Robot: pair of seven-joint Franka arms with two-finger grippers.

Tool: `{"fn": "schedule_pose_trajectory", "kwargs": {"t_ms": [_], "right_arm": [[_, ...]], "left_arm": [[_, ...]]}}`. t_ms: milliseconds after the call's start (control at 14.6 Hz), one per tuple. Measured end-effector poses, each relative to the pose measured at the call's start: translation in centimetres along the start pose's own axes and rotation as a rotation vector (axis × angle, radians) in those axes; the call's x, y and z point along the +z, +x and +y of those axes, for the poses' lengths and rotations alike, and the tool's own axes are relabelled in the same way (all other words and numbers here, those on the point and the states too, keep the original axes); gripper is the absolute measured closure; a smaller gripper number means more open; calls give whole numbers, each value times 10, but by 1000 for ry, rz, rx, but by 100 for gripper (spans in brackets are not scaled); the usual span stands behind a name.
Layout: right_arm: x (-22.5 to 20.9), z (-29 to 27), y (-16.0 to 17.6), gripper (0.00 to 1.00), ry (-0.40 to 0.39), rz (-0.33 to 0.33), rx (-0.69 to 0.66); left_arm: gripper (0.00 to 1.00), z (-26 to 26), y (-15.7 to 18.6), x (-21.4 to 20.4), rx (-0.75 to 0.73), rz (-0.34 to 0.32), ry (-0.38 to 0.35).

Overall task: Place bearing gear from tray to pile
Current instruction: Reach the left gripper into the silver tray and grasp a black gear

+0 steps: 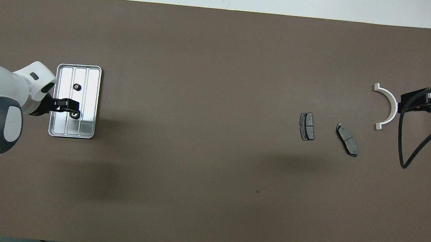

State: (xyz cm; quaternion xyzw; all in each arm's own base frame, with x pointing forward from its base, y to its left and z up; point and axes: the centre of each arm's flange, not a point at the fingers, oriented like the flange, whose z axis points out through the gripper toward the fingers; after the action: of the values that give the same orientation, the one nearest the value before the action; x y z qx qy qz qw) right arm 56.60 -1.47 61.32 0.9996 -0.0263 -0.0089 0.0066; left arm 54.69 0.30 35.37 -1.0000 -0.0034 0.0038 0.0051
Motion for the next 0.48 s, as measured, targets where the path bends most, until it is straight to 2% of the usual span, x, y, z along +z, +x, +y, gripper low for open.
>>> {"fn": "schedule_pose_trajectory", "kwargs": {"t_ms": [342,411,479], "right_arm": [[6,0,1,0,0,-13,0],[6,0,1,0,-1,-13,0],[7,0,1,0,-1,-13,0]], "left_arm": [[10,1,7,29,2,-1,-4],[17,1,8,35,3,-4,-4],[20,1,8,39,3,-9,-5]]}}
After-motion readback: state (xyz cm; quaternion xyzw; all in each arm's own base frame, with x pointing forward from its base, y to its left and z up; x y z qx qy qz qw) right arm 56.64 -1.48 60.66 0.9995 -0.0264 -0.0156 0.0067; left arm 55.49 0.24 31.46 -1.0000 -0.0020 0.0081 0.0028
